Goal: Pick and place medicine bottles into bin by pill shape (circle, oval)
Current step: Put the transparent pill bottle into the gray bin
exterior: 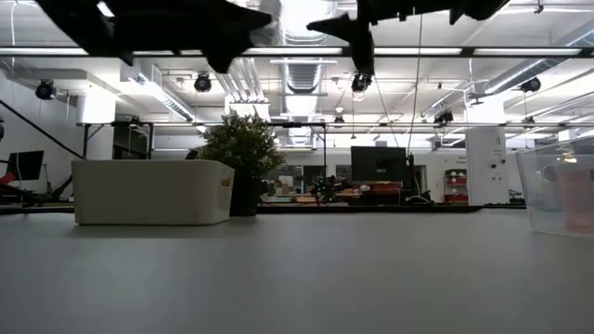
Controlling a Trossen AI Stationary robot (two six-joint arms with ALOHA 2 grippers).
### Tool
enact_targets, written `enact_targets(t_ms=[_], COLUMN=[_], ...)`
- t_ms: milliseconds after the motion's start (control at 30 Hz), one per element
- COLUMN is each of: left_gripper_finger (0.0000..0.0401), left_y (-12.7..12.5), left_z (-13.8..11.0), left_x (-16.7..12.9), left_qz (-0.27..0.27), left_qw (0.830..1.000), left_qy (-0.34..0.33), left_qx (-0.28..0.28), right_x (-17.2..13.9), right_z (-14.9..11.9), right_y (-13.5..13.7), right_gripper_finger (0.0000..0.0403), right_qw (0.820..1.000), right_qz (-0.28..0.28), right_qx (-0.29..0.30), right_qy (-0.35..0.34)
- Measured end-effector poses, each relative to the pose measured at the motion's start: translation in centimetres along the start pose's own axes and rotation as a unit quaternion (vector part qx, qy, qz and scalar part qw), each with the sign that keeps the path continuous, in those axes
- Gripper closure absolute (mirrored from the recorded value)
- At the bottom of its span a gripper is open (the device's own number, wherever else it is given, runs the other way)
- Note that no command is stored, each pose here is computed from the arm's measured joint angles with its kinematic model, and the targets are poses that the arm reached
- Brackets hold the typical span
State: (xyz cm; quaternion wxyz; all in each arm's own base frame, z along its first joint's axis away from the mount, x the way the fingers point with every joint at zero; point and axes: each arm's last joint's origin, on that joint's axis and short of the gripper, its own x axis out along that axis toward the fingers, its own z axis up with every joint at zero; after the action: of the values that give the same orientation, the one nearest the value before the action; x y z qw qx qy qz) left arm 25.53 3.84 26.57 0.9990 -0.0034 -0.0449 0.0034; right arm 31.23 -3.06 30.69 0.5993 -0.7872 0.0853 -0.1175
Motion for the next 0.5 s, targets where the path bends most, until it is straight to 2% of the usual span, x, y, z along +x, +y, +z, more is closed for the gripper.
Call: enact_targets(t_ms=[33, 100, 167, 233, 300, 333, 400, 500], left_gripper_finger=[0.0274, 0.0274, 0.0274, 0.0274, 0.0274, 0.0274, 0.0273, 0.0273], left_y=[-0.1, -0.3, -0.5, -0.6, -0.7, -0.7, -0.7, -0.9], left_z=[0.2, 0.3, 0.5, 0.7, 0.5, 0.3, 0.2, 0.2], left_x=[-0.7, -2.0, -3.4, -4.7, -5.9, -6.4, -7.2, -8.1], left_qz=[0.0, 0.002, 0.008, 0.022, 0.042, 0.055, 0.068, 0.075], left_qw=[1.0, 0.999, 0.997, 0.994, 0.991, 0.99, 0.987, 0.983], left_qy=[-0.003, -0.008, -0.019, -0.028, -0.031, -0.032, -0.033, -0.046], left_qx=[0.02, 0.045, 0.071, 0.102, 0.12, 0.127, 0.141, 0.161], right_x=[-0.1, -0.1, -0.1, 0.3, 0.9, 1.1, 1.8, 3.5], right_z=[-0.3, -1.0, -1.7, -2.0, -2.0, -1.9, -1.9, -1.8], right_y=[-0.2, -0.2, 0.3, 0.9, 1.2, 1.3, 1.1, 0.5], right_gripper_finger=[0.0195, 0.0198, 0.0201, 0.0202, 0.0202, 0.0202, 0.0202, 0.0202], right_qw=[0.994, 0.955, 0.901, 0.837, 0.773, 0.75, 0.717, 0.685], right_qz=[-0.003, -0.01, 0.012, 0.044, 0.047, 0.047, 0.043, 0.043], right_qx=[0.106, 0.295, 0.434, 0.542, 0.622, 0.648, 0.682, 0.712], right_qy=[0.021, 0.038, 0.005, -0.058, -0.11, -0.124, -0.138, -0.149])
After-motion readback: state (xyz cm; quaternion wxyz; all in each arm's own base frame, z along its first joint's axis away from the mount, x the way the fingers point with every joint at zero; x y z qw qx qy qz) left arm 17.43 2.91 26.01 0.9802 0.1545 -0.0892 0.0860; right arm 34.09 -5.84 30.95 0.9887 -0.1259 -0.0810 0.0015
